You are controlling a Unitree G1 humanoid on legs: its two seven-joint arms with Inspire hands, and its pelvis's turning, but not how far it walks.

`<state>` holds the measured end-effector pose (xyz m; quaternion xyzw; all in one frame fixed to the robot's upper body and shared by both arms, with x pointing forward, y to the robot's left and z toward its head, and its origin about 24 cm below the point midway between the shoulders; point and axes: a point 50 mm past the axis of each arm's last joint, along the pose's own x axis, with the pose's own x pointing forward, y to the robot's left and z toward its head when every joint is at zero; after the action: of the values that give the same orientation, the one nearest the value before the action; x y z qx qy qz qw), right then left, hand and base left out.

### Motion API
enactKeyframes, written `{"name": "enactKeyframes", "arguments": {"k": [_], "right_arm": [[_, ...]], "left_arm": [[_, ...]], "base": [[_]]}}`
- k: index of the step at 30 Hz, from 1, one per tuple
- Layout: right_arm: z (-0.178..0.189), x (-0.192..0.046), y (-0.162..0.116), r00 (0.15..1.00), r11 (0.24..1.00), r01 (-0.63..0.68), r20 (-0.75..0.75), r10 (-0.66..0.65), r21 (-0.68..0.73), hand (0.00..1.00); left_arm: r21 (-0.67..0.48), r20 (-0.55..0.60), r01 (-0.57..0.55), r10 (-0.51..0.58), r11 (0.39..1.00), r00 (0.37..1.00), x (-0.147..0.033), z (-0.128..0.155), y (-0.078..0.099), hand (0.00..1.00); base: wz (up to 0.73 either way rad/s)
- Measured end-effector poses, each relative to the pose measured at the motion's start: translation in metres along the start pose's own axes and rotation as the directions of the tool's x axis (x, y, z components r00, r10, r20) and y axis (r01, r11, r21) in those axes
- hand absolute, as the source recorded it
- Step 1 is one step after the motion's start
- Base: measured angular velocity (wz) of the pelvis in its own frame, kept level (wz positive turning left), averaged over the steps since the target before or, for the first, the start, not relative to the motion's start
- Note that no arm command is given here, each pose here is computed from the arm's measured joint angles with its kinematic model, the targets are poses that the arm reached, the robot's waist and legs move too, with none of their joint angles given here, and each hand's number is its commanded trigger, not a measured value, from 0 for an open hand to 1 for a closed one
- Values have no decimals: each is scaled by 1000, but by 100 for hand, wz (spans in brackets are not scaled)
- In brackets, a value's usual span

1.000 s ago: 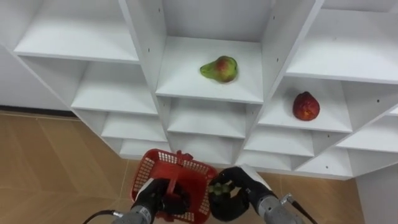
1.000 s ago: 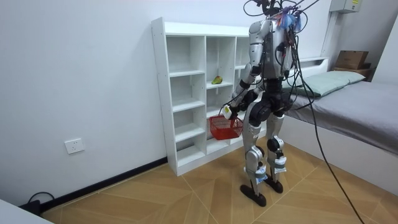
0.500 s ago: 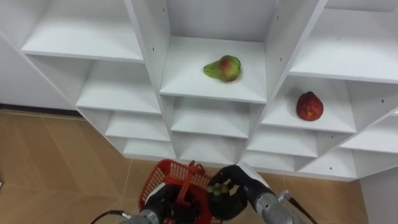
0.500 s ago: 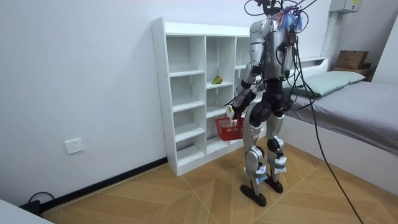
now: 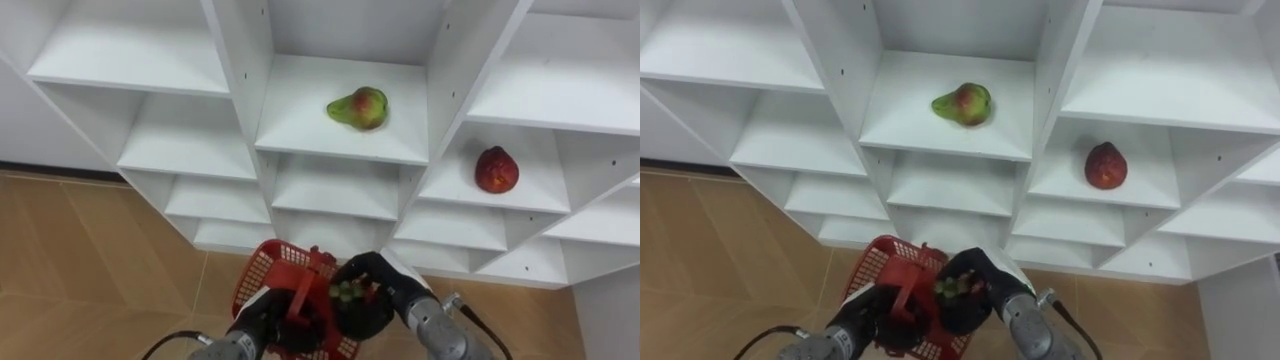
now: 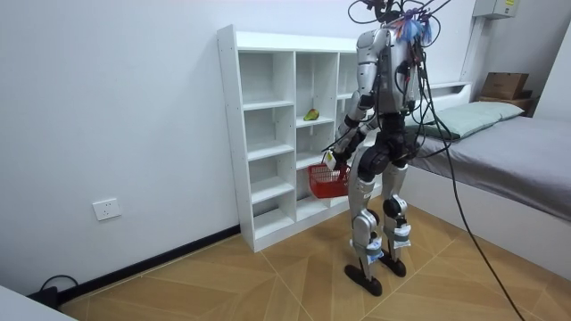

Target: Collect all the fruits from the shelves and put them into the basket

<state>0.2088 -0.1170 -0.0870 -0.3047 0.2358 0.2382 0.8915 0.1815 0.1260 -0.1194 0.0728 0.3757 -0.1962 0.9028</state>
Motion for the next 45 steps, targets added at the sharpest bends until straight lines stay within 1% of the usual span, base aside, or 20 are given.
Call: {"name": "enactKeyframes", "arguments": {"k": [4, 18, 31, 38, 41, 43, 45], "right_arm": [[-6, 2, 1, 1000, 1000, -11, -27, 11, -6, 0], [-18, 0, 3, 996, 999, -36, -77, 34, -27, 0], [-21, -1, 3, 996, 999, -29, -87, 27, -16, 0], [-19, -1, 2, 997, 1000, -7, -75, 5, -23, 0], [-10, -2, 0, 999, 1000, 11, -30, -12, -29, 0], [-1, -4, -4, 999, 999, 29, 21, -28, -33, 0], [9, -6, -8, 996, 996, 50, 73, -44, -71, 0]], "left_arm": [[8, -12, 13, -13, 1000, 1000, 0, -3, -2, 100], [28, -30, 30, -29, 999, 999, -2, -7, -1, 100], [16, -24, 27, -27, 999, 999, -1, -5, -2, 100], [-40, -5, -59, 59, 997, 998, -2, -2, 11, 100], [-67, 1, -113, 113, 991, 994, -2, -2, 16, 100], [-75, 2, -135, 135, 988, 991, -3, -2, 16, 100], [-84, 3, -155, 155, 984, 988, -2, -1, 16, 100]], "base": [[0], [0], [0], [-2], [2], [0], [0]]}}
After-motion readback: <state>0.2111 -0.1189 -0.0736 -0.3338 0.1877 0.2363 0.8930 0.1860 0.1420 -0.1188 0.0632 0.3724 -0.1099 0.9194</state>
